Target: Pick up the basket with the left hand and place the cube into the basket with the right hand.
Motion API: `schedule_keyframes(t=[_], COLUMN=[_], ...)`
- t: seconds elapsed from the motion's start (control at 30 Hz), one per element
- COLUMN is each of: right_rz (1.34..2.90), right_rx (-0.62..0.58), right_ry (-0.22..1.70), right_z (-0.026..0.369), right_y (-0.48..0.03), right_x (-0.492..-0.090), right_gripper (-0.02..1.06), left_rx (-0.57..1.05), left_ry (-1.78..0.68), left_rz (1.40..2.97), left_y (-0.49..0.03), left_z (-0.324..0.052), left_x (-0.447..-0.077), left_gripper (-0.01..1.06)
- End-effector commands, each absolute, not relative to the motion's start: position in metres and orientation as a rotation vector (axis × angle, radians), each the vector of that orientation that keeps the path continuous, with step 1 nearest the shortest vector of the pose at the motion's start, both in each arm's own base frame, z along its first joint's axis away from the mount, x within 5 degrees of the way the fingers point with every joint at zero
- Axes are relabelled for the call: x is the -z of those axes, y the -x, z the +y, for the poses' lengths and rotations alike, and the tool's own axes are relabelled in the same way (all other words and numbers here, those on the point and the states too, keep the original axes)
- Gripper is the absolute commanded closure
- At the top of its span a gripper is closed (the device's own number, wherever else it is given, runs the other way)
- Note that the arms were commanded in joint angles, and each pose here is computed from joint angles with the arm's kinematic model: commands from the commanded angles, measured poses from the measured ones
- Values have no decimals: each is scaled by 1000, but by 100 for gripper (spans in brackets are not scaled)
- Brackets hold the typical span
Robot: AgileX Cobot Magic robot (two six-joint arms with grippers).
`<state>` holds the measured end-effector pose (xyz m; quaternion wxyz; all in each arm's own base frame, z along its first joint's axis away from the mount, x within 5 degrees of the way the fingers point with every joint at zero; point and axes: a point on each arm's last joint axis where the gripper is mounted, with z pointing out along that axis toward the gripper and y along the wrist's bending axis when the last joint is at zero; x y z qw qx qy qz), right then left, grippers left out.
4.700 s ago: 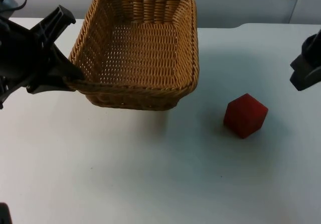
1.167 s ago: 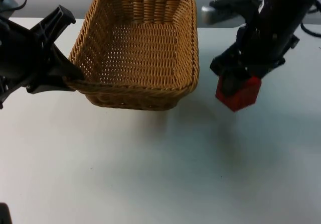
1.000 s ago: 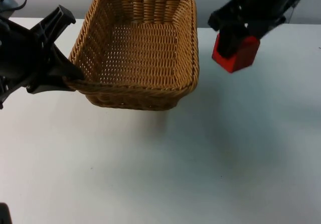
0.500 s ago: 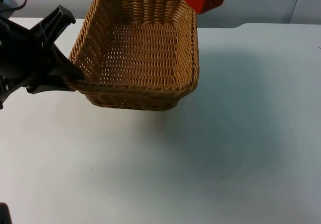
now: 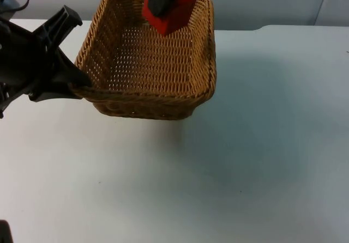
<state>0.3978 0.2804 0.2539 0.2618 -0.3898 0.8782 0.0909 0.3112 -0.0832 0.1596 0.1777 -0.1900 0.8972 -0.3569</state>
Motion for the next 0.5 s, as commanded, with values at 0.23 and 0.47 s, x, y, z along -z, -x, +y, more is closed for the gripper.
schedule_keyframes(t=[0.23, 0.47], right_rz=[2331, 2383], right_rx=[-277, -133], right_ry=[1070, 1010], right_z=[289, 276], right_y=[-402, -408], right_x=[-246, -244], right_gripper=[41, 5], left_rx=[1046, 1046], left_ry=[534, 534], left_rz=[2513, 2513], left_y=[-311, -311], left_z=[-84, -84], left_x=[-167, -167], left_gripper=[105, 105])
